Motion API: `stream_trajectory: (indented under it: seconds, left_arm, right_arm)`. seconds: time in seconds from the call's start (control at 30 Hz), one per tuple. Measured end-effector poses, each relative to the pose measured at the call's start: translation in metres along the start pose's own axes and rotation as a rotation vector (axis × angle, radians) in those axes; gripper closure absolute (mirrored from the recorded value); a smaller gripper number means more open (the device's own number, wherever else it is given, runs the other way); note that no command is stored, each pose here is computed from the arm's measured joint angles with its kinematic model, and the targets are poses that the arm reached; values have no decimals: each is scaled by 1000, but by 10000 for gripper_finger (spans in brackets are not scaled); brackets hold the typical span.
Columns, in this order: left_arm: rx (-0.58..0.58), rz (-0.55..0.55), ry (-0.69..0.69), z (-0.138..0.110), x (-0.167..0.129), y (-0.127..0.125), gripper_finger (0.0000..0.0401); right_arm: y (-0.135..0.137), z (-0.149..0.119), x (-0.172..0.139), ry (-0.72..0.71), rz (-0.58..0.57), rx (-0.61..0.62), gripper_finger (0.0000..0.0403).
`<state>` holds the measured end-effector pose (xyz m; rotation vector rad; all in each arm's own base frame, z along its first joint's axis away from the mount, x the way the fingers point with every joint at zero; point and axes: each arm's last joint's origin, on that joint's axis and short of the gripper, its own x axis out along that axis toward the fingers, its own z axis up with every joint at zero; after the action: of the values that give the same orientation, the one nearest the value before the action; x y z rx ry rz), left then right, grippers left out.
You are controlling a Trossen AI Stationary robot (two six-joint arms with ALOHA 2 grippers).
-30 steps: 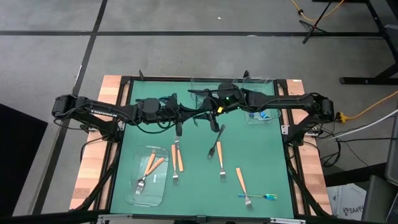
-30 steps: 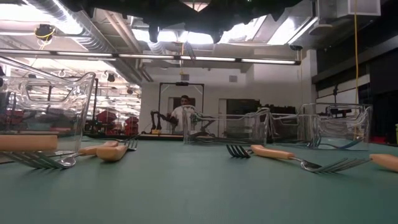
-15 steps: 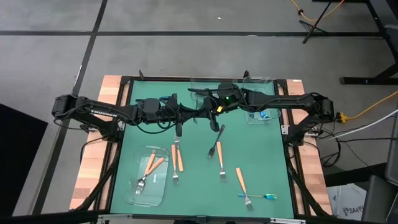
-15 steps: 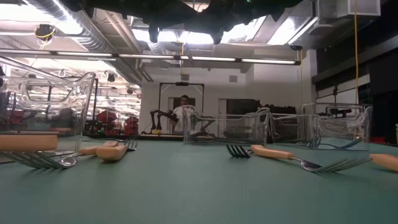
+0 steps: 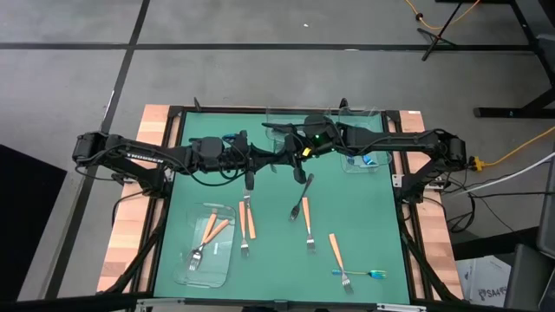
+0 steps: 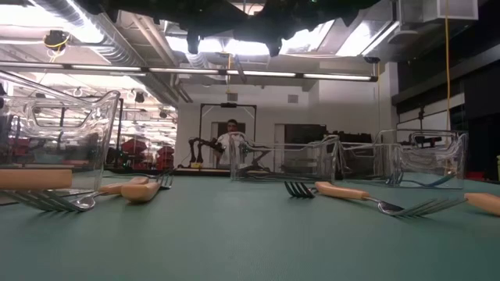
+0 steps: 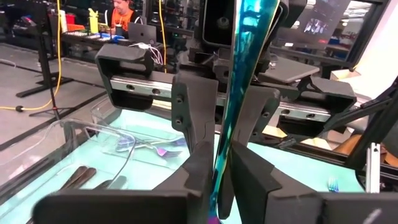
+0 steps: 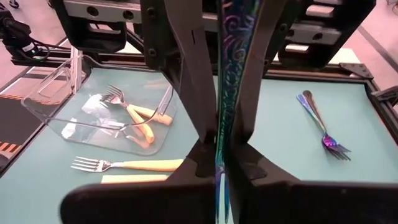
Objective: Sort silverware by color (type)
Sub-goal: Put the blue fork into the top right transparent bin
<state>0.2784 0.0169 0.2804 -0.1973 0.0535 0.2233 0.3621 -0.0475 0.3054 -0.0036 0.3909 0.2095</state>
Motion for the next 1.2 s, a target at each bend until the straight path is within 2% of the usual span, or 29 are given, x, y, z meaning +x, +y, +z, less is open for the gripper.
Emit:
stream_trajectory:
  seconds: [0.17,0.3,0.77,1.2]
  left_arm:
    - [0,1,0,0,0,0,323]
    - [1,2,3,0,0,0,306]
    - [8,10,38,-4,0,1,301]
    - [10,11,43,-4,0,1,301]
  right_arm:
    - [1,0,-4,20,2,7,402]
    - [2,3,-18,46,-32,18,402]
    - [3,14,-110,173,-371,58,403]
    - [-13,5,-190,211,-593,191,403]
